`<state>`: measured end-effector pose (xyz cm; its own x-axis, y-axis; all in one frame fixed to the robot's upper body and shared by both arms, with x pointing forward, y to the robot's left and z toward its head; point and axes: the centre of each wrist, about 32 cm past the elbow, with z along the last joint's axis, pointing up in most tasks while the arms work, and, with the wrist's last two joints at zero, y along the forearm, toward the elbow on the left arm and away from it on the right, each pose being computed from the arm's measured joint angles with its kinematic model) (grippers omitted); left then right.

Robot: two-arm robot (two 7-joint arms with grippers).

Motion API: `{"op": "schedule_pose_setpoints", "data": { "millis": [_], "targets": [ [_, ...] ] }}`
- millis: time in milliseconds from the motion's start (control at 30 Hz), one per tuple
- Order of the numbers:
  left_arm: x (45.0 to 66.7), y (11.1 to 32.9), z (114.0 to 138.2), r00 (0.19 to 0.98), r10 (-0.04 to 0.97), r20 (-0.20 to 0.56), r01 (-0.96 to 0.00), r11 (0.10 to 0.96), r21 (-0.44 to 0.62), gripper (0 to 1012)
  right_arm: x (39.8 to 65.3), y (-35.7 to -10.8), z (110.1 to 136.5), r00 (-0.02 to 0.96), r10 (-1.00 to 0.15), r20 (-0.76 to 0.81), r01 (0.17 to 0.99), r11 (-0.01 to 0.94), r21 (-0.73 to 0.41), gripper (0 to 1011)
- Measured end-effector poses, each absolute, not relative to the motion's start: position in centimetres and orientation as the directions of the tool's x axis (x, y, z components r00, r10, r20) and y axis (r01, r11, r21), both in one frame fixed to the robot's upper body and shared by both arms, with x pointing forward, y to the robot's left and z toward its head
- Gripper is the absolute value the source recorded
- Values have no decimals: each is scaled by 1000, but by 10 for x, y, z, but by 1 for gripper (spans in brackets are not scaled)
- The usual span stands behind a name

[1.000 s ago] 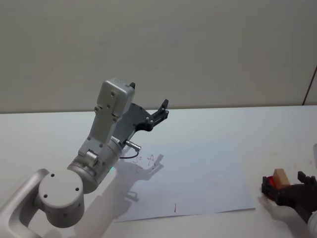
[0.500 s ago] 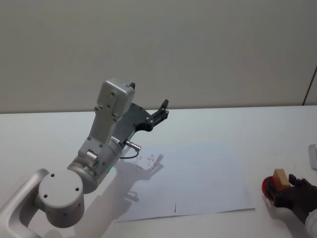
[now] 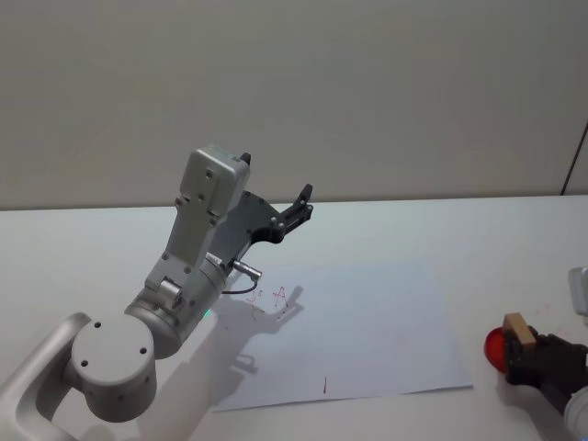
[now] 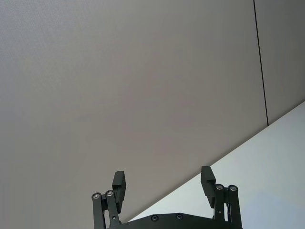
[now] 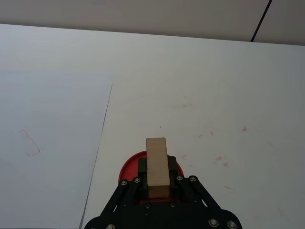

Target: Use the one hand to pick up the stamp and affix it onto the A4 paper.

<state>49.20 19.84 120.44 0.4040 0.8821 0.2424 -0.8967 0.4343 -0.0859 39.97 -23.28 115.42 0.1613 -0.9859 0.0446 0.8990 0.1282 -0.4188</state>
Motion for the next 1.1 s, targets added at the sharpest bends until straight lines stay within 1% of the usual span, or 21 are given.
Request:
{"op": "schedule_pose_setpoints", "data": {
  "millis": [167, 500, 733, 800, 833, 967, 1067, 1100],
  "targets": [
    [492, 198, 1204, 404, 882, 242, -897, 434, -86, 1001, 401, -233, 1156, 175, -983, 54, 900, 138, -413, 217],
    [492, 198, 1204, 404, 882, 242, -897, 434, -86, 1001, 411, -228, 1169, 262, -960, 98, 911, 212, -354, 217],
    [492, 198, 1204, 404, 882, 242, -897, 434, -86, 1001, 422, -223, 1179, 342, -932, 119, 905, 292, -310, 217],
    [492, 198, 1204, 404, 882, 242, -897, 434, -86, 1001, 428, -221, 1183, 380, -917, 121, 895, 332, -298, 217],
    [492, 198, 1204, 404, 882, 242, -897, 434, -86, 1001, 428, -221, 1183, 380, -917, 121, 895, 332, -298, 217],
    [492, 198, 1204, 404, 882, 242, -897, 434, -86, 1001, 437, -217, 1187, 439, -891, 114, 874, 394, -284, 217],
    [492, 198, 1204, 404, 882, 242, -897, 434, -86, 1001, 442, -215, 1188, 468, -878, 106, 860, 425, -282, 217],
    [492, 198, 1204, 404, 882, 242, -897, 434, -86, 1001, 446, -214, 1189, 490, -866, 98, 849, 449, -280, 217]
  ]
}}
